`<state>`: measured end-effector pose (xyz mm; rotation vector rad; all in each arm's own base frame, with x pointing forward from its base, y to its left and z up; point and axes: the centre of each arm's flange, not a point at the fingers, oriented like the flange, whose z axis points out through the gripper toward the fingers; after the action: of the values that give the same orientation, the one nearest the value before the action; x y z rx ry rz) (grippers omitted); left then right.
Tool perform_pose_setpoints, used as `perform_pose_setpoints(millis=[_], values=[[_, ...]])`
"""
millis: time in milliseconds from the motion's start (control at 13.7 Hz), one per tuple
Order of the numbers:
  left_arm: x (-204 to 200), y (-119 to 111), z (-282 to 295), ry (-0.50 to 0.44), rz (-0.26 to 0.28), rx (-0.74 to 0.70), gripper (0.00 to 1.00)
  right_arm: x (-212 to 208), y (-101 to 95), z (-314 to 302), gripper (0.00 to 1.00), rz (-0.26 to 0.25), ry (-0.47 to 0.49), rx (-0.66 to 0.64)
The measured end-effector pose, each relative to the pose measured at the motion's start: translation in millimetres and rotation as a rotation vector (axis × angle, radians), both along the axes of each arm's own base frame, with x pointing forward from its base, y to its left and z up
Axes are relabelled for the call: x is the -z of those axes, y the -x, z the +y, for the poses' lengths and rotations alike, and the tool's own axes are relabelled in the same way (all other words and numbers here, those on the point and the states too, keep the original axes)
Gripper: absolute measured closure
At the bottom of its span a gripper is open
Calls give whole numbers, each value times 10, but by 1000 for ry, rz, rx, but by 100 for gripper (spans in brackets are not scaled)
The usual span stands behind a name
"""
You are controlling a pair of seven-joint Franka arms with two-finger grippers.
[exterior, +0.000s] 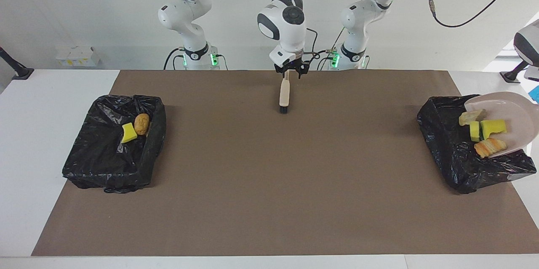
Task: Sweep and dump trash in bin
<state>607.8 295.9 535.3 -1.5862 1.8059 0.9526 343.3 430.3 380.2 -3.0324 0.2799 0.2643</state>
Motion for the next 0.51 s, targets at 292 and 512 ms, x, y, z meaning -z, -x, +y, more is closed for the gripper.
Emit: perform_pose_setpoints(millis=[292, 512], values=[[-491, 135, -102, -107, -36, 23, 68, -830, -410, -640, 0, -62, -45, 110], [-852, 267, -178, -136, -81, 26, 68, -1419, -685, -1352, 0, -125, -75, 140]])
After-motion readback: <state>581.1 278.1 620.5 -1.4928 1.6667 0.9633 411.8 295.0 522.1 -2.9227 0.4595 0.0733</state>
